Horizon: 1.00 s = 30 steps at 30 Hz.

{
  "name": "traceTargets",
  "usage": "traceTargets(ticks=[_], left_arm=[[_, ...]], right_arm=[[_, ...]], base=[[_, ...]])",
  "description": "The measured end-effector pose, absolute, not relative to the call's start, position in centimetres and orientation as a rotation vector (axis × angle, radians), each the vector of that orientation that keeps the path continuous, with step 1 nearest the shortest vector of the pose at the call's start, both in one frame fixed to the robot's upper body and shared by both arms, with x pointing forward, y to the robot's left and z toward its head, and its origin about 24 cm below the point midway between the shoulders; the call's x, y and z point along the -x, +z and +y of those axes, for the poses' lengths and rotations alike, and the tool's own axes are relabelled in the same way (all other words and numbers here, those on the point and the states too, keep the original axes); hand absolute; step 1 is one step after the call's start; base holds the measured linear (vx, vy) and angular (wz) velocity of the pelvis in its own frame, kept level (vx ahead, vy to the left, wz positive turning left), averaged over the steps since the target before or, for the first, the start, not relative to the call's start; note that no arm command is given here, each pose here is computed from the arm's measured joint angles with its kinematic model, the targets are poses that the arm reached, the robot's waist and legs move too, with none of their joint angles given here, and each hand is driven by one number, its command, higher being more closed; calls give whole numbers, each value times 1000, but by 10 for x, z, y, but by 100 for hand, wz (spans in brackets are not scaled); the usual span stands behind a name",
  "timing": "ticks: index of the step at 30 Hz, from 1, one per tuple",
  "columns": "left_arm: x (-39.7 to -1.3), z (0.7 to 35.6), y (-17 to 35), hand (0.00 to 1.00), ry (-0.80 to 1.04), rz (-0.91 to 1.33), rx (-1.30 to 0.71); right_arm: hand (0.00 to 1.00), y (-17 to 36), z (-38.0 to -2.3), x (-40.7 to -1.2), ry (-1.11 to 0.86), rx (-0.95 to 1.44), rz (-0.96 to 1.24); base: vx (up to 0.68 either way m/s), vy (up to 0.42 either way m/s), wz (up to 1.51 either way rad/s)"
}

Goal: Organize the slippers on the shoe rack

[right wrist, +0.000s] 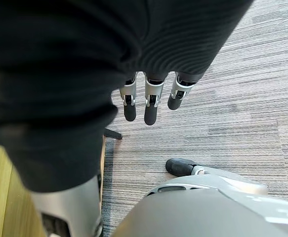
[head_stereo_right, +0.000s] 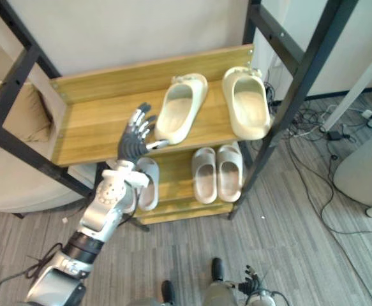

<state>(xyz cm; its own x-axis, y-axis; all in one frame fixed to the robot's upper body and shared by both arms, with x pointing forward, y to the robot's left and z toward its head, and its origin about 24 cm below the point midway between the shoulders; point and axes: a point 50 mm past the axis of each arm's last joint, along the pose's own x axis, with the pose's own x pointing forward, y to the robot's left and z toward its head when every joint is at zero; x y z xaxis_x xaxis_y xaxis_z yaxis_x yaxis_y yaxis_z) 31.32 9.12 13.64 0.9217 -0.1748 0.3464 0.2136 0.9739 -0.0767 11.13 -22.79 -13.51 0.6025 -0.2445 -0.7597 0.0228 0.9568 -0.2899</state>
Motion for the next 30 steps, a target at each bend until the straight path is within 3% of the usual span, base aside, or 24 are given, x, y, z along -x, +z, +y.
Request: traceTargets(ticks=[20,30], left_arm=[[-319,26,140,0,-375,-298,110],[-327,34,140,0,-337,-288,103]], right_arm=[[0,-134,-225,-117,-161,259,899],[0,-134,-221,-118,-164,239,895]], base=[[0,0,-1],[-3,0,-4]])
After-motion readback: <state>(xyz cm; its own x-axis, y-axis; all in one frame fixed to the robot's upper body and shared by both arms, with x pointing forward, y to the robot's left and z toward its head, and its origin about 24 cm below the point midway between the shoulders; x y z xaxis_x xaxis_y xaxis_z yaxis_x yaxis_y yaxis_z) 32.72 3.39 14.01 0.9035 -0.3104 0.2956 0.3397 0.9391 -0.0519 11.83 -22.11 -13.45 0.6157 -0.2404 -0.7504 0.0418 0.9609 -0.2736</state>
